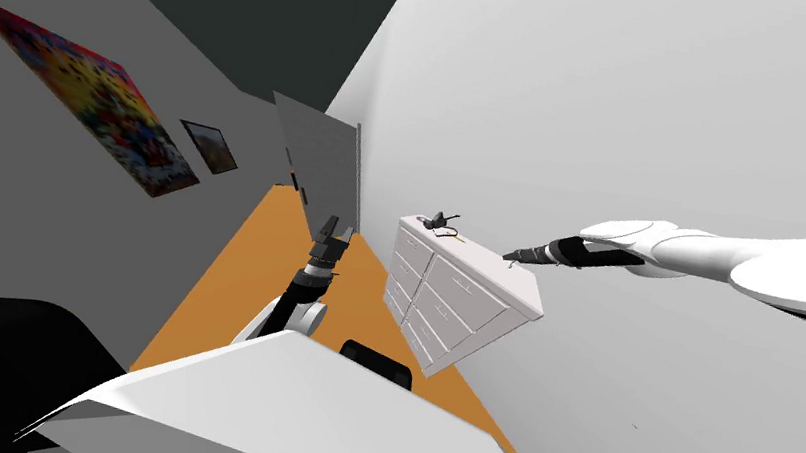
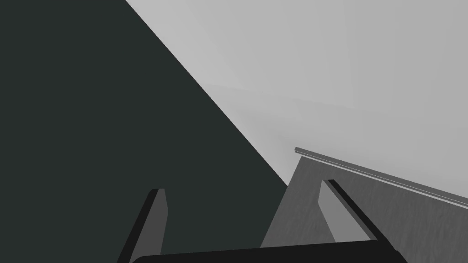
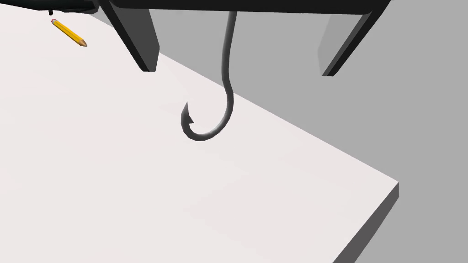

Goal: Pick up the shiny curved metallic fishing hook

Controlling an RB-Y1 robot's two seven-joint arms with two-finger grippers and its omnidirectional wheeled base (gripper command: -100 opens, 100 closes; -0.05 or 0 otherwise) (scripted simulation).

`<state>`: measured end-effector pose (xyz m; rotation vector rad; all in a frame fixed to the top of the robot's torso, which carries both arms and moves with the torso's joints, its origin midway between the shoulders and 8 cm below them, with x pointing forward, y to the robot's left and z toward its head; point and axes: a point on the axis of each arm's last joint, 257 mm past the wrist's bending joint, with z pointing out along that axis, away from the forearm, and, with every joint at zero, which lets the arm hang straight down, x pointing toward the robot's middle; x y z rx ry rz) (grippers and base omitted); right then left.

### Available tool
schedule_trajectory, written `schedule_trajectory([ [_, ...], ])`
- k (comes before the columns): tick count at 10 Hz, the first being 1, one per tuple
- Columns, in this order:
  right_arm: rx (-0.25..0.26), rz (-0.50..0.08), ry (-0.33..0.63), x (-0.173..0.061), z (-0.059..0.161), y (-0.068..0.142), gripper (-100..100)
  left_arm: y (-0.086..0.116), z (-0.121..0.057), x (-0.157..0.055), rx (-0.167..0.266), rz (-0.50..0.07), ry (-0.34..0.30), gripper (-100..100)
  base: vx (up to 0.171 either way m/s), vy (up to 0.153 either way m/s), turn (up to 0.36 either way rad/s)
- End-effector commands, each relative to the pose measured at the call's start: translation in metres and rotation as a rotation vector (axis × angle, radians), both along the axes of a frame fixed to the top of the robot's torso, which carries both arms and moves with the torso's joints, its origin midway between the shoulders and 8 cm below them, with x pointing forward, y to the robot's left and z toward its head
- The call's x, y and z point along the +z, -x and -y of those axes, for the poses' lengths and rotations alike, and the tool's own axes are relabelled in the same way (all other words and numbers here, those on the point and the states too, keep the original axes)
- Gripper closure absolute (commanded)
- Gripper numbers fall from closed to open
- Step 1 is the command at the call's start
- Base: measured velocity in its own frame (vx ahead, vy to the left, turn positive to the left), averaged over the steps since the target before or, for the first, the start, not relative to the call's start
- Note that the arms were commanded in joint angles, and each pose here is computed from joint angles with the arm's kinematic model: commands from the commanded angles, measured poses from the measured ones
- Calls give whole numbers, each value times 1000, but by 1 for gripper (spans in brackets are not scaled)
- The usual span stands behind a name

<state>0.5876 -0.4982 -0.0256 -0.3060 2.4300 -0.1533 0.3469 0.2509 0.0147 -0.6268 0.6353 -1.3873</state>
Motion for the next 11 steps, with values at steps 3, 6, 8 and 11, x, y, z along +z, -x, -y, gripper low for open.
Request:
schedule_trajectory([
  [3,-88,-2,15,-3,57,25,-100,0,0,0,0,0,0,0,-60,40,239],
  [6,-85,-9,11,-6,55,26,100,0,0,0,0,0,0,0,0,2,-16],
  [8,-84,-10,9,-6,54,26,100,0,0,0,0,0,0,0,0,0,0],
  [11,-85,-11,9,-6,54,26,0,0,0,0,0,0,0,0,0,0,0],
])
